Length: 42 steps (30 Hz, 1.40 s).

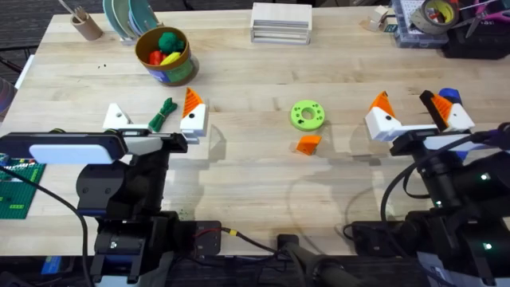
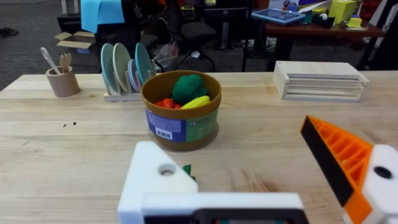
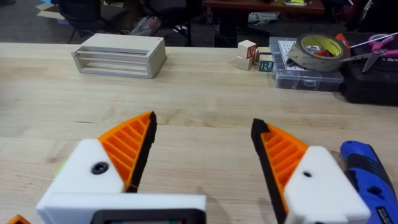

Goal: Pick up the gripper from the table and insert it into the empty holder that is missing its gripper. Then pick up a screw, insert it into the mounting hole, and use the screwdriver to tighten it. Finally, clean up the table by picking up the vegetable and placing it into the bucket.

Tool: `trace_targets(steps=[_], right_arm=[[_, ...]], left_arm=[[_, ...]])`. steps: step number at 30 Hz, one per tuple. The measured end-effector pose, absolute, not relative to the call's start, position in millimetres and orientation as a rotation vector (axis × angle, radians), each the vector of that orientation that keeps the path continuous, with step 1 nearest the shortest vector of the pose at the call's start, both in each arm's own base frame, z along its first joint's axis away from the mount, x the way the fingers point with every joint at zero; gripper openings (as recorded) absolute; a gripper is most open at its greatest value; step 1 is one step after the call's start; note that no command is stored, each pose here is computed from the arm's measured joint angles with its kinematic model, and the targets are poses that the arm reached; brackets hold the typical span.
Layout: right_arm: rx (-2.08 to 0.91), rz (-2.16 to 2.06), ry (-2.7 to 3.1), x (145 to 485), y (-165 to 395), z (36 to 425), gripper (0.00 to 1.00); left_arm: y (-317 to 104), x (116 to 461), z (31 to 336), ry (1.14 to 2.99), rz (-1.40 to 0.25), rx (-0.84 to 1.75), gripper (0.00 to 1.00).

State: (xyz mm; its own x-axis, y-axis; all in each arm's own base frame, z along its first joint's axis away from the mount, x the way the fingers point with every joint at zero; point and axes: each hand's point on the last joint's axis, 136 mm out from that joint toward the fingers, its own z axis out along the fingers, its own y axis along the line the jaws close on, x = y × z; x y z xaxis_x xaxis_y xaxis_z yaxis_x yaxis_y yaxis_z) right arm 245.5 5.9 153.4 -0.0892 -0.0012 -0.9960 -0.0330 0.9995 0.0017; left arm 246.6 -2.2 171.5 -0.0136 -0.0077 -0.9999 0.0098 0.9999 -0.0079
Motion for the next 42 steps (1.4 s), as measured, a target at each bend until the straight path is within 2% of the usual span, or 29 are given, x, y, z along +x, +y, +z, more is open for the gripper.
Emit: trace_targets(steps=[16,21,25,28,34,42], right_arm=[[-0.003,0.026,1.69,244.2,3.4,148.3,0.991],[0.028,0.047,1.802,233.2,3.2,141.3,0.991],[0.038,0.039,1.911,223.1,1.3,134.3,0.991],[0.039,0.039,1.926,220.6,1.1,157.7,0.991],[0.042,0.037,2.042,218.5,1.2,198.7,0.991],[0.049,0.035,2.297,230.1,1.2,213.2,0.991]], left_arm=[[-2.1,246.6,171.7,1.584,-0.013,0.001,0.993],[-2.1,243.3,169.8,1.633,-0.013,0.001,0.992],[-2.0,233.6,190.5,1.679,-0.013,0.001,0.992],[-1.9,225.9,212.6,1.715,-0.013,0.001,0.993],[-1.8,218.2,230.5,1.914,-0.011,0.0,0.992],[11.9,224.7,232.9,2.216,0.101,0.0,0.992]])
